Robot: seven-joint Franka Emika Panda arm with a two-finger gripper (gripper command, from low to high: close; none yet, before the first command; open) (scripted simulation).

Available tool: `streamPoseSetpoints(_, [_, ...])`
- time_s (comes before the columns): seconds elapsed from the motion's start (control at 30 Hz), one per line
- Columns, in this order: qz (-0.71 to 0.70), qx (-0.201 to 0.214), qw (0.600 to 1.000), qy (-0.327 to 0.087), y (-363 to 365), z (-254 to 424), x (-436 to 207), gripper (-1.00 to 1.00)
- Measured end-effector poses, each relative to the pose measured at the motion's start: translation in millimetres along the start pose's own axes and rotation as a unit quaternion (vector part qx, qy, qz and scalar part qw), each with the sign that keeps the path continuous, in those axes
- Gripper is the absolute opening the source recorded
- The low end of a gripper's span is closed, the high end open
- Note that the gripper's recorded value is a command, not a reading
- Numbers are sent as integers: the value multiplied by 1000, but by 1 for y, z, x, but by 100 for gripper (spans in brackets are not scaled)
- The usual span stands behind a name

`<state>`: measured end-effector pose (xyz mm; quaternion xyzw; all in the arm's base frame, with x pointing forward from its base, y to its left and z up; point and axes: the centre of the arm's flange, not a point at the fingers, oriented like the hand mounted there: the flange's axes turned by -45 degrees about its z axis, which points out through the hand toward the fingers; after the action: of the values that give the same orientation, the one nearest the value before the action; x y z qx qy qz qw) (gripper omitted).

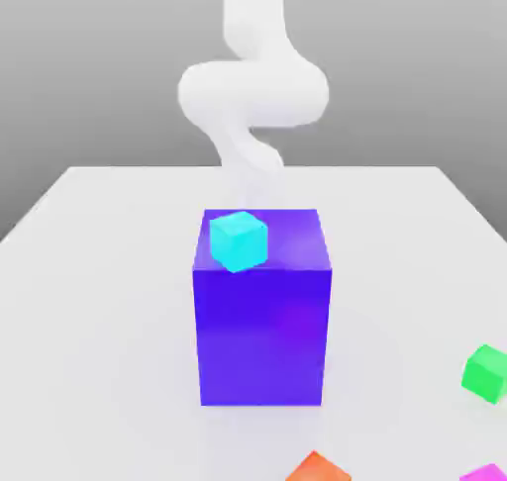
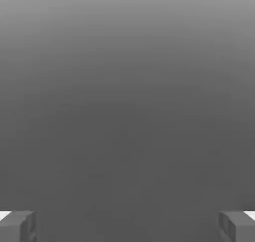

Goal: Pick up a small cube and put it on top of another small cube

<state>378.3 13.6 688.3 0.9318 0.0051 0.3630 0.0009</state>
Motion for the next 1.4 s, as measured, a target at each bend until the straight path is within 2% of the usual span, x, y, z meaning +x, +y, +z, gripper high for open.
streamPoseSetpoints(0.27, [-44, 8, 995, -91, -51, 128, 5, 0])
streamPoseSetpoints(0.53, [-89, 23, 980, -178, -111, 252, -27, 0])
streamPoseSetpoints(0.8, [-135, 44, 955, -262, -174, 366, -97, 0])
streamPoseSetpoints(1.07, [-174, 69, 920, -344, -232, 460, -200, 0])
streamPoseSetpoints(1.2, [-178, 72, 915, -355, -241, 506, -248, 0])
streamPoseSetpoints(1.23, [-179, 73, 915, -355, -241, 514, -257, -100])
streamPoseSetpoints(1.4, [-178, 73, 915, -355, -241, 514, -257, -100])
